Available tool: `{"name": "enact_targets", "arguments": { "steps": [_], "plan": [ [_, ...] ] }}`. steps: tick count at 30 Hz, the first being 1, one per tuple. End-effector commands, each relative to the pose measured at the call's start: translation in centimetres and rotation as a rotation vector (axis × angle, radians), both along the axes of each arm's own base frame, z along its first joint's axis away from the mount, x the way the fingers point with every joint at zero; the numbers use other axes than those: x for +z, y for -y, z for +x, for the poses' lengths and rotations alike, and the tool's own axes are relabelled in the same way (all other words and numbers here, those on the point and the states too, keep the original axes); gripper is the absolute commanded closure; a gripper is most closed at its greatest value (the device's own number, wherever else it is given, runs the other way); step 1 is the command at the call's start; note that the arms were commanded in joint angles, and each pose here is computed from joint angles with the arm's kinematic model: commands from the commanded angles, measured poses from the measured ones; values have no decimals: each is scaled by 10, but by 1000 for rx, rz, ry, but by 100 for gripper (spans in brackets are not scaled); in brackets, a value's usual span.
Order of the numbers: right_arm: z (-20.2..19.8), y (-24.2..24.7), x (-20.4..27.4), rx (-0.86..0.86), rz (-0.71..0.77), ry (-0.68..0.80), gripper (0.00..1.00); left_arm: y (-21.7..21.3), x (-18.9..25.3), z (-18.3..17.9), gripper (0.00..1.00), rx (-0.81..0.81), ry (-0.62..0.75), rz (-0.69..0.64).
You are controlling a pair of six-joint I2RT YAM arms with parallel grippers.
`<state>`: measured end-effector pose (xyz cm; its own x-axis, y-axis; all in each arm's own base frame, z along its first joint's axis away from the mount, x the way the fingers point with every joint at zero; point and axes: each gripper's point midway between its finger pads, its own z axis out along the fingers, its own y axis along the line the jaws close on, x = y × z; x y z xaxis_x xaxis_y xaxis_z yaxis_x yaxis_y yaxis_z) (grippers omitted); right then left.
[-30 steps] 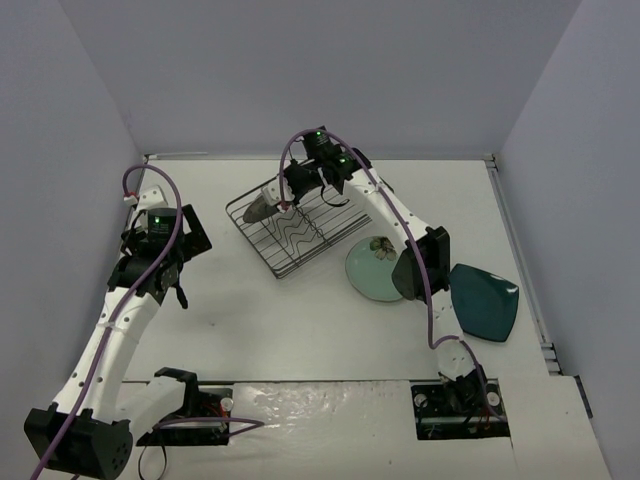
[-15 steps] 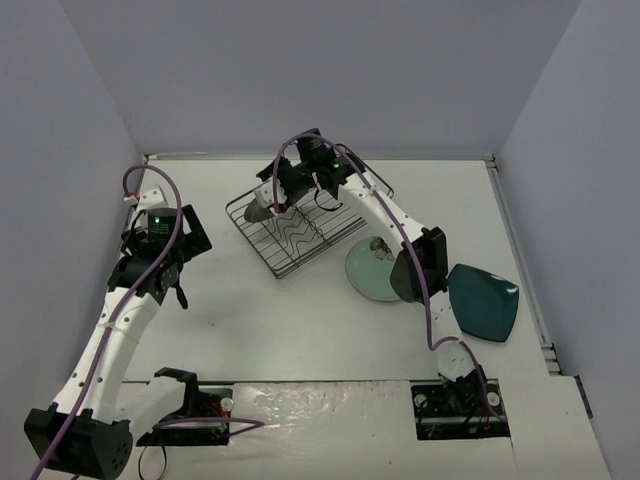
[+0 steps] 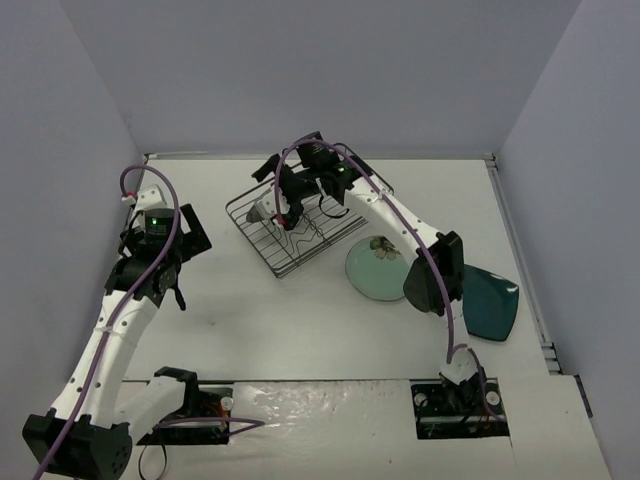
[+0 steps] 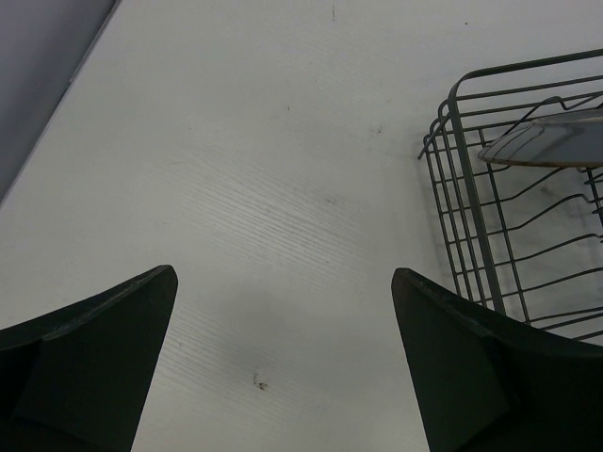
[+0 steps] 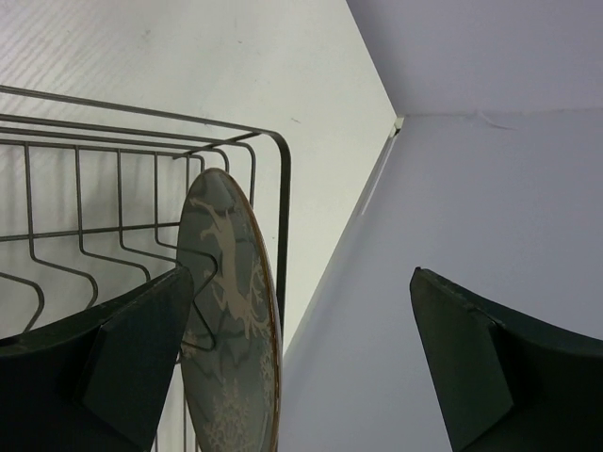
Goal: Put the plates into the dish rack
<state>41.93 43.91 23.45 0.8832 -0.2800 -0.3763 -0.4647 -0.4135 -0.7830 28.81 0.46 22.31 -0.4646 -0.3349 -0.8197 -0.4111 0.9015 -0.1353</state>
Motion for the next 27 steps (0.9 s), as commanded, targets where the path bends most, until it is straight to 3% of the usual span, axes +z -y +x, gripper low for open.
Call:
{"name": "enact_targets", "arguments": {
  "steps": [1, 14, 27],
  "plan": [
    [-27, 8, 65, 41, 67, 108, 2, 2, 26, 6, 3, -3, 88, -21],
    [-75, 36, 67, 113, -20, 66, 0, 4, 26, 6, 3, -7, 83, -34],
    [-104, 61, 141, -22, 176, 14, 0, 7, 25, 7, 3, -16, 83, -43]
  ]
}}
